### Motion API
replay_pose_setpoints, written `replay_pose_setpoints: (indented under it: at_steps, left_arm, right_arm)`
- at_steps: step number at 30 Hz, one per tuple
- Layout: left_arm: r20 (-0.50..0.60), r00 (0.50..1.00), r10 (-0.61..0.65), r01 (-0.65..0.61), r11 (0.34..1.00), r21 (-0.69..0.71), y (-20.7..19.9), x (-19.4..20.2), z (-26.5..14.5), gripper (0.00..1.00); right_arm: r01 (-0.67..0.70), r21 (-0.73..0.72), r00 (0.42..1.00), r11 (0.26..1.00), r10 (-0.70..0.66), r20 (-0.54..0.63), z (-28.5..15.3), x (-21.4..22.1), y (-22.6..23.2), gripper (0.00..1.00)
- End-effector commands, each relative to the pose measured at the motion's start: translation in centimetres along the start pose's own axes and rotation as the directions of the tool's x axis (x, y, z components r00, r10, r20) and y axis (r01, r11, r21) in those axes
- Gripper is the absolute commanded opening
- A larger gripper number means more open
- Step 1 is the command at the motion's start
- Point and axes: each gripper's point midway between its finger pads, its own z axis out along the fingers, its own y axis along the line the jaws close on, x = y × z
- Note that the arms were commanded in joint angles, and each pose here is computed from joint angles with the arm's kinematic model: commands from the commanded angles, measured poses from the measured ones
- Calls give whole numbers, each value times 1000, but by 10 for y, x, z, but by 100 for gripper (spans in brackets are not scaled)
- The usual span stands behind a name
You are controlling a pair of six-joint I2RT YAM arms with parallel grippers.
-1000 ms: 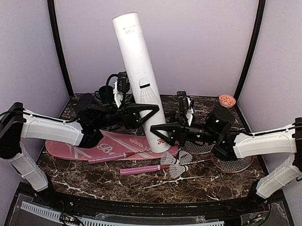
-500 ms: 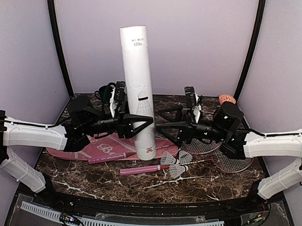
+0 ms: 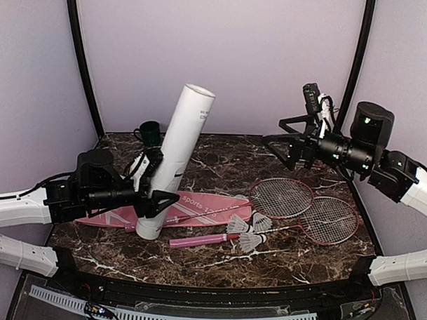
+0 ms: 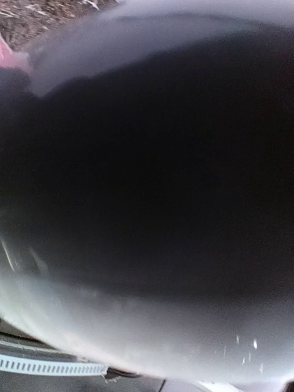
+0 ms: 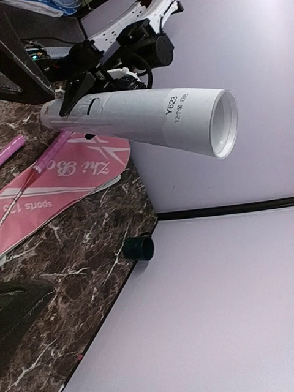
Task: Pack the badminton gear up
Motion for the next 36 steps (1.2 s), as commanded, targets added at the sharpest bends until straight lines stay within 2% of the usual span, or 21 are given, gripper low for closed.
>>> replay_pose_setpoints:
  at_steps: [1,7,10,14,19,23,26,32,36]
  left_arm:
    - [-214,977,15,-45,989,-140,23,42,-19,51]
    - [-393,918,49,-109,985,-133,24,60,-39,49]
    - [-462,883,88,-150,983,-101,22,69,-47,47]
    - [-423,898,122,-156,987,-46,12,63,-51,43]
    - [-406,891,206,-227,974,-5,10,53,-56,43]
    - [-471,819,329,-381,924,-17,26,54,-60,43]
    - [-509,778,368,-439,898,-23,35,61,-61,42]
    - [-412,818,402,-423,905,43,15,59,-59,41]
    - [-366,827,428,-431,899,76,6,58,-60,41]
  right_arm:
    - [79,135,976,988,-49,-213,-14,29,-24,100]
    - [88,24,967,996,-80,-240,-9,23,-6,99]
    - [53,-68,961,996,-69,-267,1,29,8,93]
    - [-25,-228,956,973,-44,-291,12,32,34,86]
    - [-45,-292,958,955,-42,-285,14,20,46,79]
    - [-42,-305,961,951,-45,-274,18,13,48,73]
    - [-70,-332,957,941,-30,-288,22,16,54,66]
    - [-146,-405,948,903,11,-317,32,33,78,57]
    - [-192,-436,937,879,31,-349,42,45,90,52]
